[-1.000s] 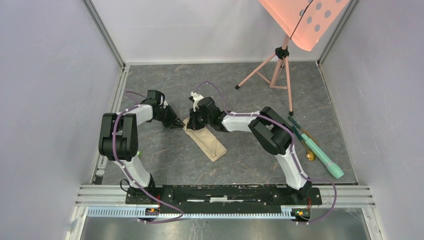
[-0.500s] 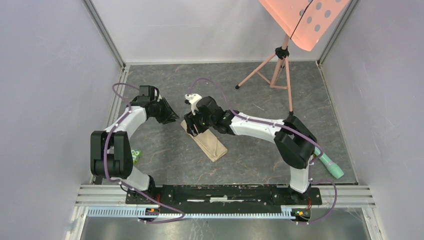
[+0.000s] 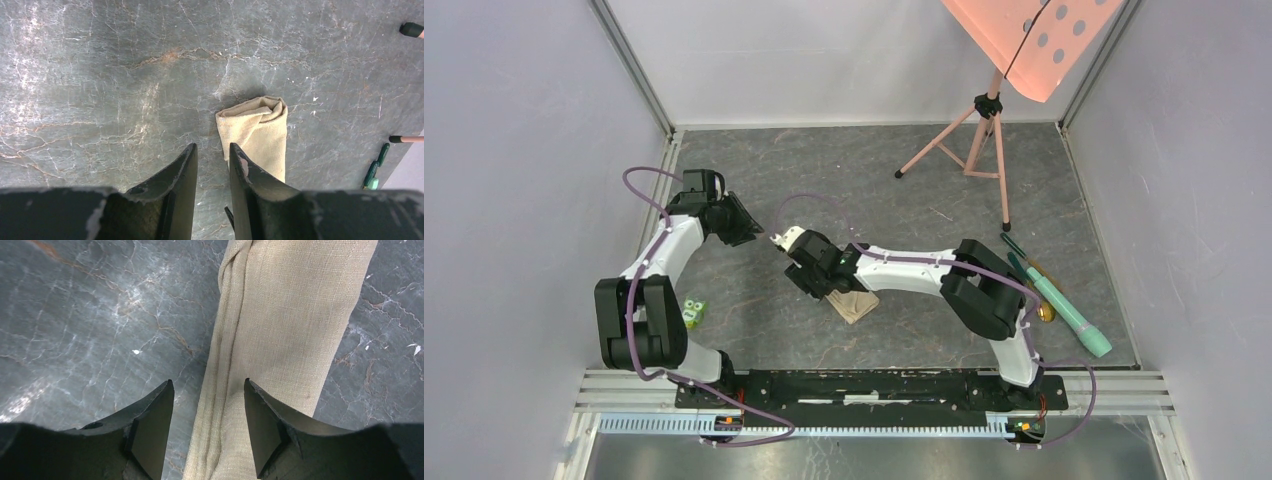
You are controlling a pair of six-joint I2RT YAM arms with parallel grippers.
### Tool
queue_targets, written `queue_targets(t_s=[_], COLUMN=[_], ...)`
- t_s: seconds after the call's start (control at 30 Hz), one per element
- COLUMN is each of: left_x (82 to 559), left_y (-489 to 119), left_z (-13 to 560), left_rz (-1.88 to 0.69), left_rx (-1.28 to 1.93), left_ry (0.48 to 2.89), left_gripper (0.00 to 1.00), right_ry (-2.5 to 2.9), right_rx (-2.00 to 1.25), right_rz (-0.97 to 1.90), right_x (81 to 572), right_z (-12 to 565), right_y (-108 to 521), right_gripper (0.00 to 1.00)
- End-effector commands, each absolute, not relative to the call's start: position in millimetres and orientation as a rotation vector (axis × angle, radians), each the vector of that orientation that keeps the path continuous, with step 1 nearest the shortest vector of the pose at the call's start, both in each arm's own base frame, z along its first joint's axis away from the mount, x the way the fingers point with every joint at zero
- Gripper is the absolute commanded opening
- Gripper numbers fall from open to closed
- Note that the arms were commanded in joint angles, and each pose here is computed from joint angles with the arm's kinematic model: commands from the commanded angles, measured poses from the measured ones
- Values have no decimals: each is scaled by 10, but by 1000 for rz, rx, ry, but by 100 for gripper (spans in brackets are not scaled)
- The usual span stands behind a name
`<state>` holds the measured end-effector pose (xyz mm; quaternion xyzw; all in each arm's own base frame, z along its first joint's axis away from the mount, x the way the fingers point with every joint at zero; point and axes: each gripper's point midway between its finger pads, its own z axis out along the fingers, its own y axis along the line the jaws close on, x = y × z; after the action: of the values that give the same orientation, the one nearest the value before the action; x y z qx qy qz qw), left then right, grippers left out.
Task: Fold the napkin into a case and place the utensils inside
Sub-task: Pick up the smaller rectangle-folded napkin from the center of the board, then turn over the smaller rectangle-folded napkin at the center of the board.
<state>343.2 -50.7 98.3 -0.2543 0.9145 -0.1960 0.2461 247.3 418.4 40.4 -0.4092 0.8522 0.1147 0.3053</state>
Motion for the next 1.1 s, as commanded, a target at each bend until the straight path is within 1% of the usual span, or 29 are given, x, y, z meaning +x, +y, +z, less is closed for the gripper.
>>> queue_targets(t_s=[0.0,0.13,0.23,0.27,0.33,0.5,0.53,0.57,0.63,0.7,0.87,0.93,1.07], left_x=[3488,3492,3491,3493,3491,3489,3487,3487,3483,3481,3473,3470,3463], left_y=[-497,-489,-482,-482,-469,-419,-407,-397,-362,-312,-195,-139,-64], left_z=[1185,1216,1227,1232,1242,1285,1294,1313,1348,1400,1545,1577,1629], left_rz=[-539,-539,-535,-536,-531,-500,-491,-484,-460,-425,-349,-319,-279], left_rx=[-620,-619,-615,-615,-618,-617,-616,-614,-609,-607,-600,-607,-611], left_ry=[2440,2429,2424,2422,2418,2401,2398,2392,2379,2358,2299,2286,2269], left_gripper=[37,37,37,37,37,37,37,37,37,37,37,37,37], right_ry=[2208,2209,2201,2196,2179,2135,2125,2118,2110,2130,2171,2186,2224], right_rx=[-1080,-1095,-1110,-1115,-1113,-1082,-1073,-1067,-1066,-1063,-1032,-1024,-905], right_rz=[194,123,42,15,-52,-113,-98,-65,55,236,864,1078,1513], right_x=[2600,2606,2622,2615,2628,2649,2653,2641,2583,2481,2052,1865,1572], right_z=[454,351,283,266,239,286,341,408,582,776,1270,1368,1354], right_y=[4240,4226,4220,4223,4198,4202,4227,4262,4388,4523,4765,4771,4672], right_gripper=[60,58,55,52,45,5,1,1,0,0,0,1,0])
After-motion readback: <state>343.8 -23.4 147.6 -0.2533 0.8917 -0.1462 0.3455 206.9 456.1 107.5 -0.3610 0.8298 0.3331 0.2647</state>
